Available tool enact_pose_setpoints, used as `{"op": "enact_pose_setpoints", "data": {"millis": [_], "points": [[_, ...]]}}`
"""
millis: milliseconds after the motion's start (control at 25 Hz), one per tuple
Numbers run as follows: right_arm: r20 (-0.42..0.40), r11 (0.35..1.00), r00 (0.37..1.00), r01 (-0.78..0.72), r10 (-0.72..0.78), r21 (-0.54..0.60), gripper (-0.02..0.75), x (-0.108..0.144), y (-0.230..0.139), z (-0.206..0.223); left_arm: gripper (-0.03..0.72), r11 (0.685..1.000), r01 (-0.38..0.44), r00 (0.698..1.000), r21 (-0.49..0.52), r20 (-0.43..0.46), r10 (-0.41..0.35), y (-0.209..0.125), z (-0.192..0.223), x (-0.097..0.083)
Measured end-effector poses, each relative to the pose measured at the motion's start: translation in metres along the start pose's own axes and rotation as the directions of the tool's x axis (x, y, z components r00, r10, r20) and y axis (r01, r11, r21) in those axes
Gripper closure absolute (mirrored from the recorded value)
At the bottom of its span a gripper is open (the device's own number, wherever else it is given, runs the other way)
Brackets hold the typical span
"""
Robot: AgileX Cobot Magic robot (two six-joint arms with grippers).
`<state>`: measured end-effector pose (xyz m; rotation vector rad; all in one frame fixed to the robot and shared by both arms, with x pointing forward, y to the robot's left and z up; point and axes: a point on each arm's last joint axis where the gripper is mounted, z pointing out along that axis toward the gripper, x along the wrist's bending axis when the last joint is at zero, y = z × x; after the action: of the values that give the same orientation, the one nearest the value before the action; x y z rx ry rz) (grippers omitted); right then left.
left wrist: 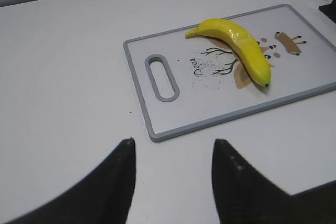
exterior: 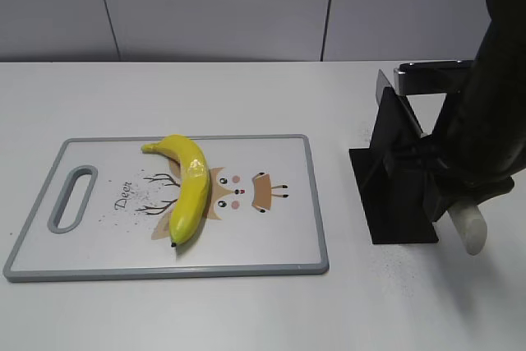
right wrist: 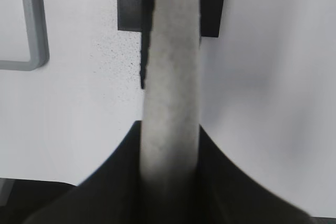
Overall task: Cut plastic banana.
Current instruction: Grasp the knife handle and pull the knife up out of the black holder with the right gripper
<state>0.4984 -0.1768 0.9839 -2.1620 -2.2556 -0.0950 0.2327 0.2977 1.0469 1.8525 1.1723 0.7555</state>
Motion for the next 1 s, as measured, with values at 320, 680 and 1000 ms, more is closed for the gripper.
{"op": "enact_pose_setpoints", "data": {"millis": [320, 680, 1000], "points": [[-0.054, 0.988, 0.998, 0.000, -0.009, -0.157, 0.575, -0.004, -0.012, -0.043, 0.232, 1.000, -0.001, 1.000, -0.008, -0.001, 0.001, 0.001, 0.000, 0.000], [-0.113, 0.923, 0.989, 0.043, -0.093, -0.381, 0.576, -0.010, -0.032, -0.109, 0.208, 0.998, -0.010, 1.000, -0.061, -0.025, 0.009, 0.024, -0.012, 0.004], [-0.076, 0.787, 0.897, 0.338, -0.435, -0.516, 0.576, 0.007, -0.020, -0.139, 0.096, 0.994, -0.044, 0.996, -0.103, -0.081, 0.035, 0.094, 0.001, 0.017]]}}
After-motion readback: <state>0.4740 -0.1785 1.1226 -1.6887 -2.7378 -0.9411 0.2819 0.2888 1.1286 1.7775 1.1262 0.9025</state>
